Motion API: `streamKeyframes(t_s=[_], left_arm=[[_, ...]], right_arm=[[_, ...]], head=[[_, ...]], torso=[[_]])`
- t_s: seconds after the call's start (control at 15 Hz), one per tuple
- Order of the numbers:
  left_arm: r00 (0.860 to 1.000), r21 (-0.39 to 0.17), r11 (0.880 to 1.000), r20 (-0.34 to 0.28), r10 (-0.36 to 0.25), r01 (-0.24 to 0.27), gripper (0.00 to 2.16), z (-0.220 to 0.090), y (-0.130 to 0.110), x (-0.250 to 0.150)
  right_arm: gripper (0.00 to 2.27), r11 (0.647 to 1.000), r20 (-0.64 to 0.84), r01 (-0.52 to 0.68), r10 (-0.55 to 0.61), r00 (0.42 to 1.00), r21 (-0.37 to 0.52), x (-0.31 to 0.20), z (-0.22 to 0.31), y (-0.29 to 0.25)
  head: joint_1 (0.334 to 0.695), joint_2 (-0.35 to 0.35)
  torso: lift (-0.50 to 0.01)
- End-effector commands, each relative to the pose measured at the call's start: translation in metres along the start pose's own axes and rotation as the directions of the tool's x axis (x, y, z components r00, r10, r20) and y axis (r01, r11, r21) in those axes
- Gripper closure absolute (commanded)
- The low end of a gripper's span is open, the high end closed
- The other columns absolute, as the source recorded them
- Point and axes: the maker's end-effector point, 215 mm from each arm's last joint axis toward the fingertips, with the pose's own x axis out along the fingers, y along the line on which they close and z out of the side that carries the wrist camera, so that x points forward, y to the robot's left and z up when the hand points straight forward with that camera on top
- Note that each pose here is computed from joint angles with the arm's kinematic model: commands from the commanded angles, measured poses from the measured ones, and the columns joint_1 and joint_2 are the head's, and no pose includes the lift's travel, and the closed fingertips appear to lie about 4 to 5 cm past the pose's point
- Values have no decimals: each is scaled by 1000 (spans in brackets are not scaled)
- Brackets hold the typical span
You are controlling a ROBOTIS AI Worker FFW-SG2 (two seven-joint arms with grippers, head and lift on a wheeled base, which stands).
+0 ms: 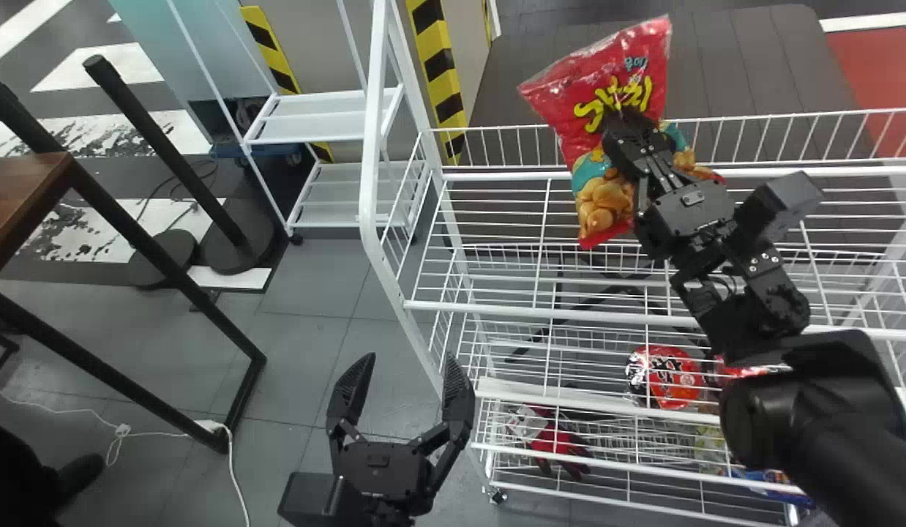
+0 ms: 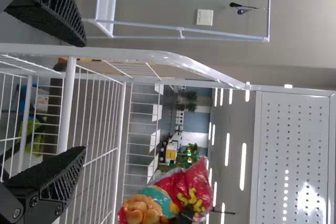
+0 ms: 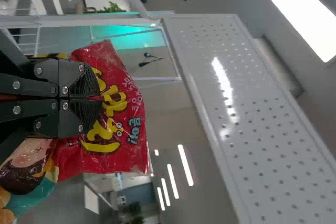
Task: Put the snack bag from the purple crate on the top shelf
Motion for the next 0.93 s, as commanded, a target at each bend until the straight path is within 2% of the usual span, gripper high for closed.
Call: streamKeyframes(t_s=[0.0,0.27,0.33,0.53,0.6,0.87], left_arm=[[1000,1,1000,-1,-1,1,117,0,-1,0],[1000,1,1000,0,-5,5,117,0,-1,-1],[1000,3,1000,1,-5,5,117,1,-1,-1],[1000,3,1000,3,-4,4,117,2,0,-2],[1000,2,1000,5,-5,4,117,3,0,-1],[1000,3,1000,8,-4,4,117,5,1,-1]], right_arm=[[2027,998,-76,-3,8,997,59,5,-20,-5],[2027,991,-96,-86,95,991,99,4,-27,13],[1966,989,-108,-97,109,988,107,4,-31,16],[394,984,-159,-111,133,978,139,4,-45,21],[97,980,-175,-129,155,972,153,4,-49,25],[49,961,-173,-173,212,962,218,5,-48,41]], head=[[695,255],[695,262],[695,271],[695,282],[695,284],[695,303]], torso=[[0],[0],[0],[0],[0],[0]])
